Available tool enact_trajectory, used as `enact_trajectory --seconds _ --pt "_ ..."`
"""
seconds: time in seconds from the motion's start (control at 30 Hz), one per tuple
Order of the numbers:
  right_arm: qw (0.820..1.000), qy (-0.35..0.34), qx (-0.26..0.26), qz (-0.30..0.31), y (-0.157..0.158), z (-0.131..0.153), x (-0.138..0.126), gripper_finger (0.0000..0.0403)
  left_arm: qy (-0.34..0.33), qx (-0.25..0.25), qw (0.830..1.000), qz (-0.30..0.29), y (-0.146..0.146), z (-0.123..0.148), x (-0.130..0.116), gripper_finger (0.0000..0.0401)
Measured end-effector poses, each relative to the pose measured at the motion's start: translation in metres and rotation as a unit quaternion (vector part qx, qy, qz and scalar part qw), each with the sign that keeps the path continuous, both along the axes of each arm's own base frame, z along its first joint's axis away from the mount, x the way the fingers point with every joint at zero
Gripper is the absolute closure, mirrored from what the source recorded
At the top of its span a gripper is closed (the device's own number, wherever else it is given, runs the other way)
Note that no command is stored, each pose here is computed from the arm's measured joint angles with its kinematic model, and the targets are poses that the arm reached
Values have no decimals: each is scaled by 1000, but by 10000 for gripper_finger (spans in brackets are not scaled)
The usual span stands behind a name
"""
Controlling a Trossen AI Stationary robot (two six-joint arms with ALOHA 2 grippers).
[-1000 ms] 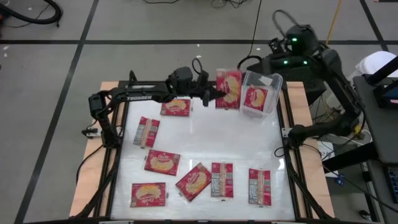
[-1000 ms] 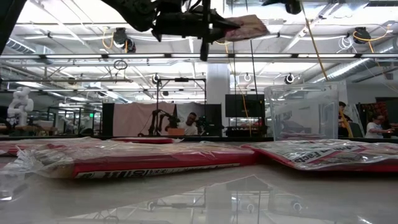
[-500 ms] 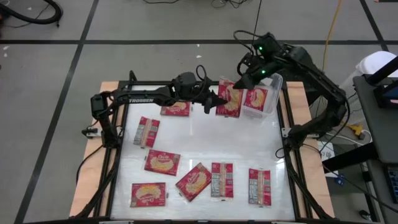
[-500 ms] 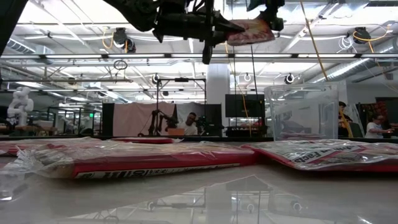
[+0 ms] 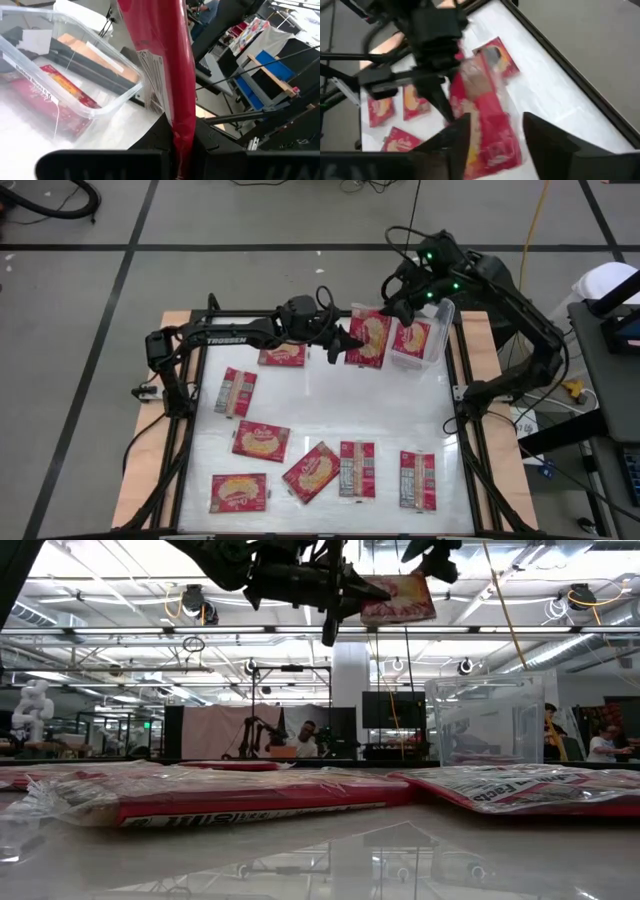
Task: Sort popcorn bags into baskets
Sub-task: Put the red popcorn bag into the transparent container
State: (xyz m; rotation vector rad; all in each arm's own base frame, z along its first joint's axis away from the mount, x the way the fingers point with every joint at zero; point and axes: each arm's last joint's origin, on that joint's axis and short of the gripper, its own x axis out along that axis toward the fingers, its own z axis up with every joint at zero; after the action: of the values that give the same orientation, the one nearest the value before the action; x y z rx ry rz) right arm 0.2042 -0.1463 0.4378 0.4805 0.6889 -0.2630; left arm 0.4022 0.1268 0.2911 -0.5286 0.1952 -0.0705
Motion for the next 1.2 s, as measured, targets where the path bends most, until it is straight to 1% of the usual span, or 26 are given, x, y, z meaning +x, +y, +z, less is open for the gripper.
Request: enact_trajectory --seconds 0.13,0.2,0.27,0.37,0.43,0.53,0.73,0.87,0.93,1.03,1.1,1.2 --pt "1000 12 12 2 -3 -5 3 149 0 15 1000 -3 0 0 0 375" --pt "1000 20 18 6 -7 -10 9 125 -2 23 1000 -4 0 0 0 375" --pt "999 17 32 32 -10 -15 16 110 -2 27 1000 -5 0 0 0 375" --pt "996 9 55 69 -14 -23 24 111 -2 30 1000 -6 0 0 0 375" --pt "995 11 66 80 -17 -27 29 125 -2 30 1000 -5 1 0 0 375" --pt "993 13 73 86 -19 -31 32 169 2 28 1000 -2 3 -1 -1 375" --pt "994 34 53 85 -19 -33 30 296 23 19 1000 3 7 -5 -4 375" --pt "993 43 43 98 -19 -34 27 379 25 5 1000 6 9 -5 -4 375" --pt "993 44 35 105 -19 -34 27 395 25 5 1000 7 9 -5 -4 374" --pt "993 60 30 96 -21 -37 25 389 27 4 1000 11 9 -6 -4 358" --pt "993 73 28 90 -24 -39 20 392 25 -9 999 20 12 -4 -6 327" --pt "993 85 30 80 -32 -40 10 400 27 -45 998 38 18 -2 -9 260"
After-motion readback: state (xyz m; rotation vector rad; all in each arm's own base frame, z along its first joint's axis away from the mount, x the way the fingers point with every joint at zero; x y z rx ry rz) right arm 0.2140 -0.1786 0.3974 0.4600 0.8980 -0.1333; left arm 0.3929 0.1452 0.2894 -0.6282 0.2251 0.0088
